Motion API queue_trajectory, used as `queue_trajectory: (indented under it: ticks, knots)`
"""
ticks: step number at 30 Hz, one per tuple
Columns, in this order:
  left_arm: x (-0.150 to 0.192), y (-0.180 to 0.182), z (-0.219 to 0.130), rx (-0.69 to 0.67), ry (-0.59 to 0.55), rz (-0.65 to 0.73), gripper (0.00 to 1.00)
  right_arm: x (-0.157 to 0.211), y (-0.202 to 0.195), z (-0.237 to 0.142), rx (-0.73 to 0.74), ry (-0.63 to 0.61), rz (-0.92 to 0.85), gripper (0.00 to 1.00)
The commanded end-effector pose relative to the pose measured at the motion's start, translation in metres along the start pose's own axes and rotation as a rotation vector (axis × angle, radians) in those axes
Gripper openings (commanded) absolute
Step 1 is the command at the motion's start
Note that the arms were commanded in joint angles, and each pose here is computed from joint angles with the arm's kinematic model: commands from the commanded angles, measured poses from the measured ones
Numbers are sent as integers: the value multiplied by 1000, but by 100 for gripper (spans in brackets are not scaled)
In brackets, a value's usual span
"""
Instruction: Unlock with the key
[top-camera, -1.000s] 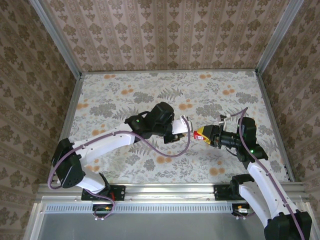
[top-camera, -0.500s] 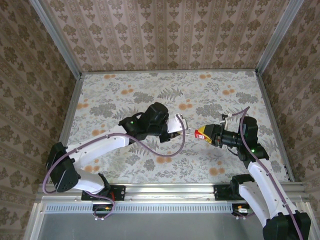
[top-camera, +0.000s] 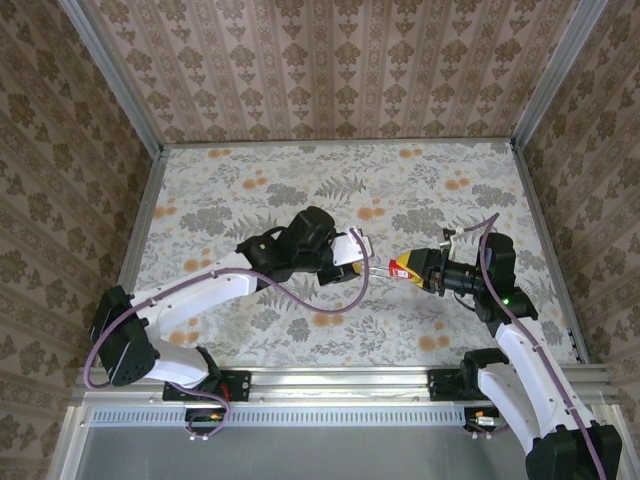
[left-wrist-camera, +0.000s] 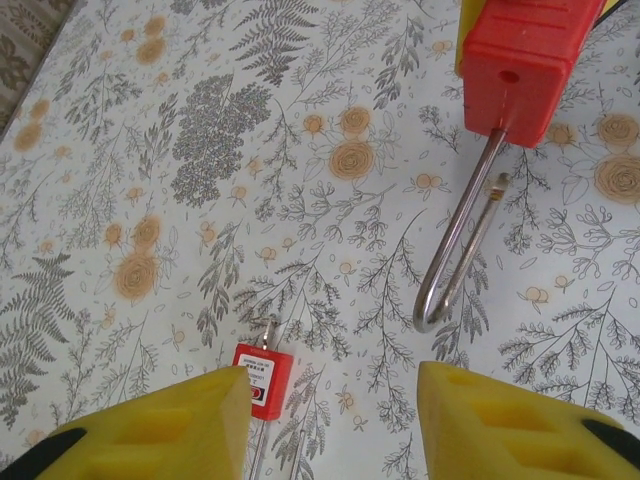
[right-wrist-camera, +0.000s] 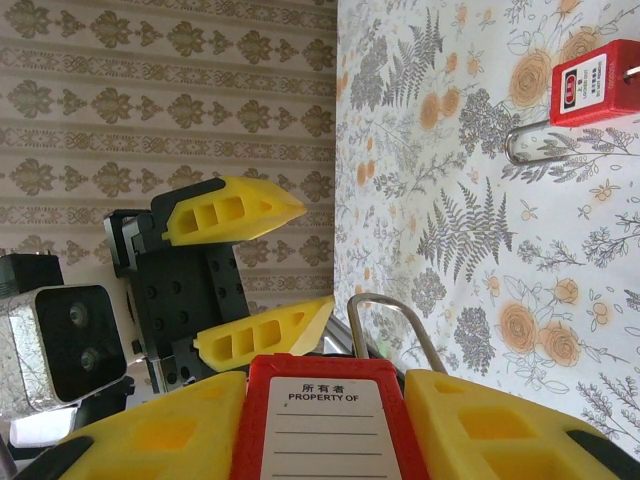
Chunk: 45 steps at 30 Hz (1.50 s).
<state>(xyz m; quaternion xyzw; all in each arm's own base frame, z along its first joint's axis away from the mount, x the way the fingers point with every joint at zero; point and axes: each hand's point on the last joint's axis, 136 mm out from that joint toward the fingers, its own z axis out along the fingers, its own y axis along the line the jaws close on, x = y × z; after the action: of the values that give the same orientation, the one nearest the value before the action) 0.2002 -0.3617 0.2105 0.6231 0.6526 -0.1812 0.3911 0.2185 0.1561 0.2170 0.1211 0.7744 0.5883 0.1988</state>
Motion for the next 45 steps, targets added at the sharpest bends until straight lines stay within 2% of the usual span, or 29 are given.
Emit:
queue_trajectory:
  ticks: [1, 4, 10, 16, 23, 31, 38, 45]
  knots:
    - [-12, 4, 1, -75, -24, 36, 55, -4, 11, -2, -22, -13, -20, 19]
    - [-22, -2, 5, -203, -35, 176, 62, -8, 6, -1, -12, -35, 5, 19]
    - [-45, -19, 20, -473, -114, 444, 67, -14, 4, -2, 4, -88, 46, 19]
    - [-72, -15, 9, -586, -252, 458, 74, -11, 5, -3, -1, -92, 62, 19]
    - [-85, -21, 18, -621, -289, 503, 75, -9, 6, -4, -11, -102, 74, 19]
    - [-80, -23, 35, -601, -238, 539, 69, -8, 10, -3, -26, -91, 73, 19]
    - [-82, -18, 39, -632, -224, 561, 55, -6, 8, -3, -26, -87, 79, 19]
    - [-82, -18, 41, -638, -221, 568, 46, -5, 8, -3, -24, -81, 85, 20]
